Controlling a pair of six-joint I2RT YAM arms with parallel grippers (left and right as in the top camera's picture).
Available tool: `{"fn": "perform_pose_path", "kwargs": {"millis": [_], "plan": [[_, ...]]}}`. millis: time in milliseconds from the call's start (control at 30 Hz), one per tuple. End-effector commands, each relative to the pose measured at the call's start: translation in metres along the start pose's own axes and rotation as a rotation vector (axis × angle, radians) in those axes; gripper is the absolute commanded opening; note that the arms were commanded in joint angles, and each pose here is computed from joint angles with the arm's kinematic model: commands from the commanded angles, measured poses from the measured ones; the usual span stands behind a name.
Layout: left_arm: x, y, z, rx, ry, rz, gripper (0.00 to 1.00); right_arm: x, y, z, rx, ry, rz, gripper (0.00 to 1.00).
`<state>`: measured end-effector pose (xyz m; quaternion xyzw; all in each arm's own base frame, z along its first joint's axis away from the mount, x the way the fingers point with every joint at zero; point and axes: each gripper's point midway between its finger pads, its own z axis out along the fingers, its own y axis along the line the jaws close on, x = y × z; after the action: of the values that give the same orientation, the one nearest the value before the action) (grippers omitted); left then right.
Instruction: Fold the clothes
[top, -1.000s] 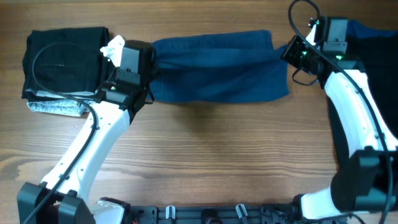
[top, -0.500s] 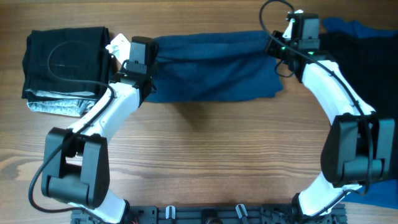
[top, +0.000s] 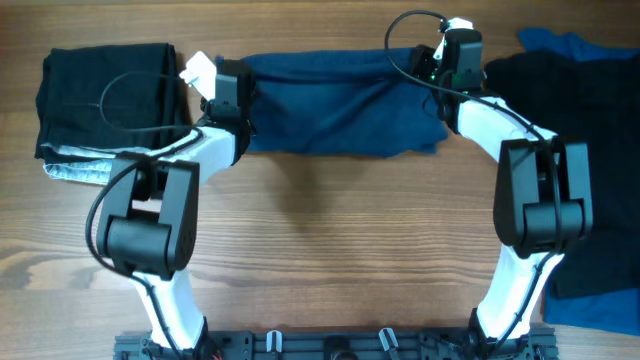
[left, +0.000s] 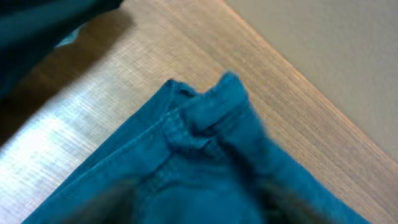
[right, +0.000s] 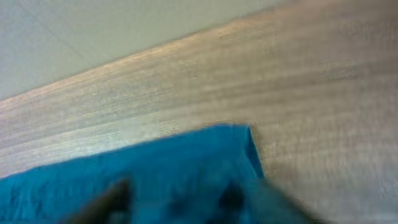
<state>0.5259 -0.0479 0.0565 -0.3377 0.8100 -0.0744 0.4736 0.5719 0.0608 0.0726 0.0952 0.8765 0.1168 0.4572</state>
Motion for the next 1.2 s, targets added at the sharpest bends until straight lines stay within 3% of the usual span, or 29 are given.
{"fn": "perform_pose_path", "kwargs": {"millis": [0,33,167,233,300,333,367,400,700,800,1000,1167], "plan": [[-0.025,-0.029,-0.006,0.106,-0.066,0.214,0.77,-0.019,0.016,-0.002,-0.056,-0.054,-0.148,0.95],[-0.037,-0.037,-0.015,0.124,-0.095,0.242,0.78,-0.026,0.022,-0.008,-0.070,-0.064,-0.180,0.99],[-0.084,-0.063,-0.075,0.191,-0.125,0.254,0.75,-0.061,0.044,-0.068,-0.108,-0.047,-0.195,1.00],[-0.078,-0.072,-0.102,0.262,-0.029,0.277,0.64,-0.058,0.051,-0.097,-0.137,0.021,-0.175,0.99],[-0.062,-0.071,-0.121,0.302,0.092,0.304,0.41,-0.037,0.057,-0.121,-0.174,0.143,-0.162,0.73],[-0.052,-0.067,-0.123,0.299,0.139,0.321,0.34,-0.026,0.057,-0.127,-0.183,0.193,-0.154,0.42],[-0.041,-0.058,-0.123,0.271,0.188,0.335,0.26,-0.011,0.057,-0.131,-0.198,0.257,-0.145,0.20],[-0.025,-0.043,-0.118,0.223,0.252,0.352,0.19,0.013,0.055,-0.132,-0.206,0.348,-0.128,0.04],[0.070,0.022,-0.047,0.042,0.482,0.404,0.16,0.153,0.032,-0.077,-0.199,0.713,-0.181,0.04],[0.086,0.036,-0.042,0.006,0.528,0.414,0.14,0.197,-0.012,-0.079,0.051,0.862,-0.063,0.04],[0.103,0.060,-0.057,-0.072,0.634,0.439,0.04,0.222,-0.056,-0.121,0.353,1.024,-0.007,0.04],[0.127,0.070,-0.105,-0.146,0.789,0.514,0.04,0.227,-0.074,-0.152,0.439,1.130,0.010,0.04]]}}
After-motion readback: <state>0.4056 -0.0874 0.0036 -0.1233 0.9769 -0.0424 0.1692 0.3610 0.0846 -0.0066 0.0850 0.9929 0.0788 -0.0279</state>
